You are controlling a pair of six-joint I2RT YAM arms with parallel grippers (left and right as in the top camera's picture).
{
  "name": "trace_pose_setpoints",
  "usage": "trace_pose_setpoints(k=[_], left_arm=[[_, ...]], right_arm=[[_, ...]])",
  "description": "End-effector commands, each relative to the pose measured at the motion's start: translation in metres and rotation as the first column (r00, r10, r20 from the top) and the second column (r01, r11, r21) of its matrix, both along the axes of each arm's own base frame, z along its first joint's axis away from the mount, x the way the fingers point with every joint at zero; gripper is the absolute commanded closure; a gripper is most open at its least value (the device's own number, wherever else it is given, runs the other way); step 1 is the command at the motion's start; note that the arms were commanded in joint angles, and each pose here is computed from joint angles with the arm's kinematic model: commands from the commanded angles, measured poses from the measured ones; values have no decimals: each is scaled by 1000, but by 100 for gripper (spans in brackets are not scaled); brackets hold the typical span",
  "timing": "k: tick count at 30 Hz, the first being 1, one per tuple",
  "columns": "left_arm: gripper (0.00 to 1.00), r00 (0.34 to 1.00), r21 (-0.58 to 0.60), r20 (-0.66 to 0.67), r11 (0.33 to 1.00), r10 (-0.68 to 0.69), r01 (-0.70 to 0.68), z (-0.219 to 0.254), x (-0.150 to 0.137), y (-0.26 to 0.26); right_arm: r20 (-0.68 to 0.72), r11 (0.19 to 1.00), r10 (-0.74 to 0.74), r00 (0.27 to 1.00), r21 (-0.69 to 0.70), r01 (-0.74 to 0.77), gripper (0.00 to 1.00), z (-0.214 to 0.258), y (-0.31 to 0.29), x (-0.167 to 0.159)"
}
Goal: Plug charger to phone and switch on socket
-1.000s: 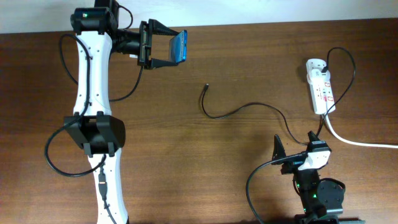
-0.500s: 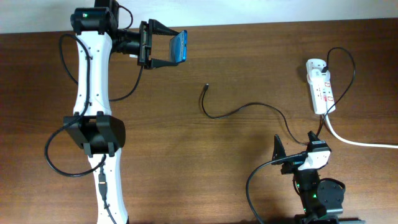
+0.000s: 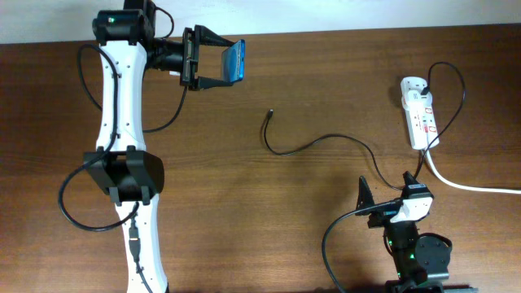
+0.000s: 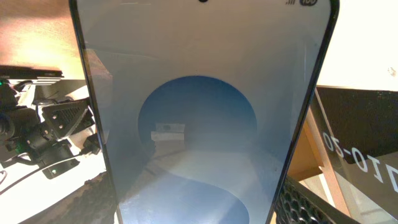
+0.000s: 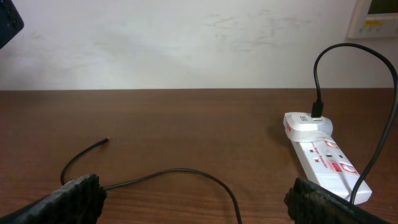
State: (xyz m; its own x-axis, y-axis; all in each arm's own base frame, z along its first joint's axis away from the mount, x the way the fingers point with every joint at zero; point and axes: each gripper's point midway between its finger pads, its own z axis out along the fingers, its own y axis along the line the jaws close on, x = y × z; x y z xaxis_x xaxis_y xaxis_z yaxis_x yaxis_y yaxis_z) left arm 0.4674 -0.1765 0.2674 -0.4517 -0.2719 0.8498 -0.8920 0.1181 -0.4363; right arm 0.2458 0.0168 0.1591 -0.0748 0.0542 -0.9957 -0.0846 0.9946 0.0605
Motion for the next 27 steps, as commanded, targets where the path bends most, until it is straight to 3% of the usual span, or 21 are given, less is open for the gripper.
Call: trace_pose_setpoints(k=[1, 10, 14, 17, 19, 24, 27], left_arm=[[100, 998, -27, 68, 1000, -7, 9, 19, -3, 0], [100, 997, 87, 71, 996, 6, -12, 1, 0, 6], [100, 997, 256, 79, 966, 16, -36, -26, 4, 15], [100, 980, 433, 182, 901, -79, -7, -50, 5, 21], [100, 942, 547, 264, 837, -207, 31, -64, 5, 22], [100, 818, 702, 340, 704, -464, 107, -81, -1, 11], [100, 672, 794, 358, 590, -648, 146, -89, -3, 8]], right_arm=[[-6, 1000, 12, 1000, 4, -12, 2, -3, 3, 0], [-5, 1000, 12, 1000, 4, -12, 2, -3, 3, 0], [-6, 1000, 12, 1000, 4, -12, 2, -3, 3, 0], [-6, 1000, 12, 1000, 4, -12, 2, -3, 3, 0], [-5, 1000, 12, 1000, 4, -12, 2, -3, 3, 0], [-5, 1000, 12, 1000, 4, -12, 2, -3, 3, 0], [-6, 1000, 12, 1000, 4, -12, 2, -3, 3, 0]])
